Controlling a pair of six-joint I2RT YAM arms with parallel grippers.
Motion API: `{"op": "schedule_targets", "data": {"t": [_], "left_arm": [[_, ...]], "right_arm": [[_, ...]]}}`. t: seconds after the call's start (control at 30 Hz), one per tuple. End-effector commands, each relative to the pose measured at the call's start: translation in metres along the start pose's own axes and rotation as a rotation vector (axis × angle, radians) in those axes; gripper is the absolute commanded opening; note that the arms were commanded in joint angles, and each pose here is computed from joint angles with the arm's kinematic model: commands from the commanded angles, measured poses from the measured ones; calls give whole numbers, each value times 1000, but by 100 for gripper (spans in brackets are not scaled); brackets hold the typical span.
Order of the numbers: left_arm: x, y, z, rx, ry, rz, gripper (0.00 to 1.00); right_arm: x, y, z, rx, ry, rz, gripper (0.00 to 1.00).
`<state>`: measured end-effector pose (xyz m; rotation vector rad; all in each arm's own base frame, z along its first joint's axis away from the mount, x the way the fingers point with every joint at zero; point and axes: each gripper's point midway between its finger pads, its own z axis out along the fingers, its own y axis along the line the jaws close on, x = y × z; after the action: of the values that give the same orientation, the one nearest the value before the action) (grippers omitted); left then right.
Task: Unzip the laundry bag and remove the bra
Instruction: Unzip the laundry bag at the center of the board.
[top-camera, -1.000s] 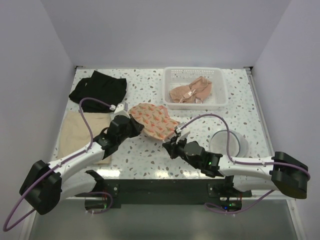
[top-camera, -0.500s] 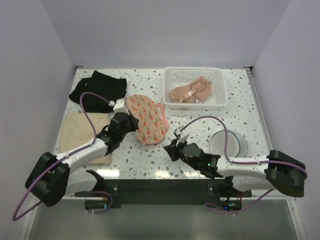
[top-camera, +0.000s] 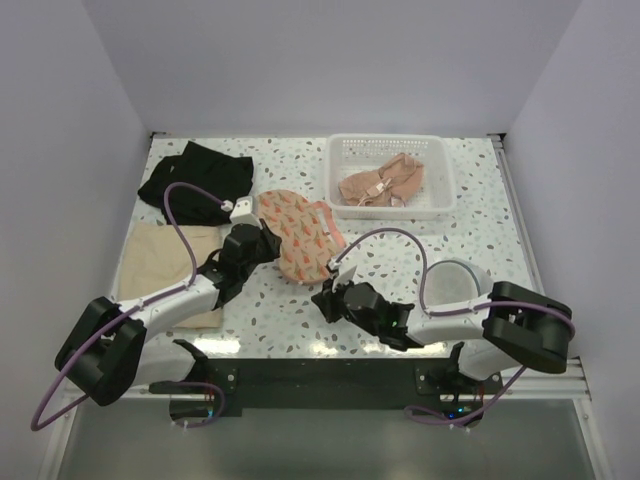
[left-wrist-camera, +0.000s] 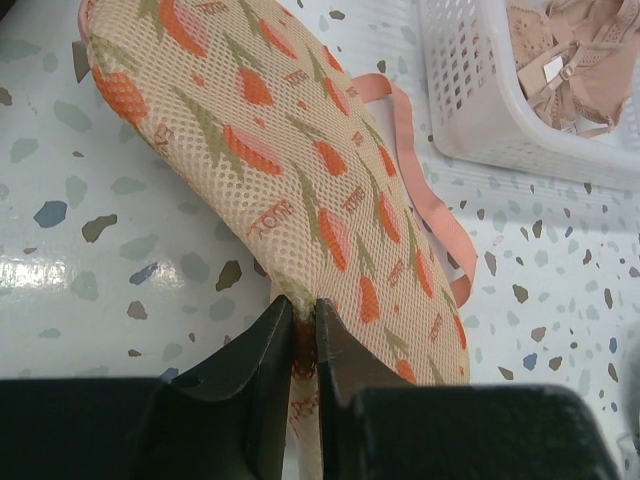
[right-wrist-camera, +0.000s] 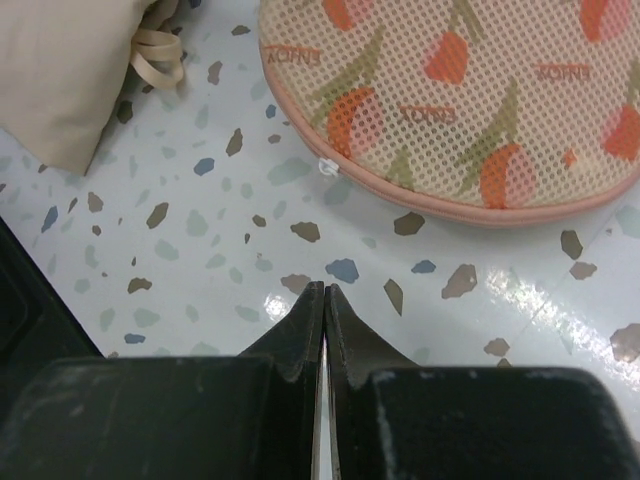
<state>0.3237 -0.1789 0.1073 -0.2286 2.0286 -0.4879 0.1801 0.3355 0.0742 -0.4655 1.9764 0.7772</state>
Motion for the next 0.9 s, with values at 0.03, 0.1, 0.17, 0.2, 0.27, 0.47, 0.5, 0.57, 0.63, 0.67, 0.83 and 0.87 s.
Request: {"op": "schedule_targets", "data": {"t": [0.03, 0.1, 0.17, 0.2, 0.27, 0.47, 0.5, 0.57, 0.63, 0.67, 0.83, 0.87], "left_arm": [[-10, -6, 0, 23, -37, -7, 20], [-10, -8, 0, 30, -36, -11, 20], [-11, -8, -1, 31, -37, -11, 20], [-12, -9, 0, 31, -37, -11, 20], [-11, -8, 0, 26, -36, -7, 20], [-11, -8, -1, 25, -32, -9, 20], [-11, -8, -1, 25, -32, -9, 20], [-10, -9, -1, 29, -30, -10, 20], [-11, -9, -1, 29, -30, -11, 20], [-10, -8, -2, 29, -27, -12, 20], [-10, -7, -3, 27, -29, -15, 20], [-9, -7, -3, 26, -30, -15, 20]], "right_arm": [[-35, 23, 15, -35, -97, 1, 27], [-35, 25, 21, -36, -95, -8, 36], [-35, 27, 25, -38, -90, -13, 44], [-33, 28, 28, -38, -84, -15, 46], [-32, 29, 31, -37, -80, -12, 47], [-30, 24, 41, 2, -89, -18, 48], [-33, 22, 43, 18, -98, -20, 48], [-32, 18, 45, 39, -101, -23, 48], [-32, 12, 47, 68, -115, -28, 50], [-34, 10, 48, 80, -124, -34, 50], [-35, 3, 55, 137, -131, -61, 55], [-33, 1, 56, 147, -128, -64, 55]]}}
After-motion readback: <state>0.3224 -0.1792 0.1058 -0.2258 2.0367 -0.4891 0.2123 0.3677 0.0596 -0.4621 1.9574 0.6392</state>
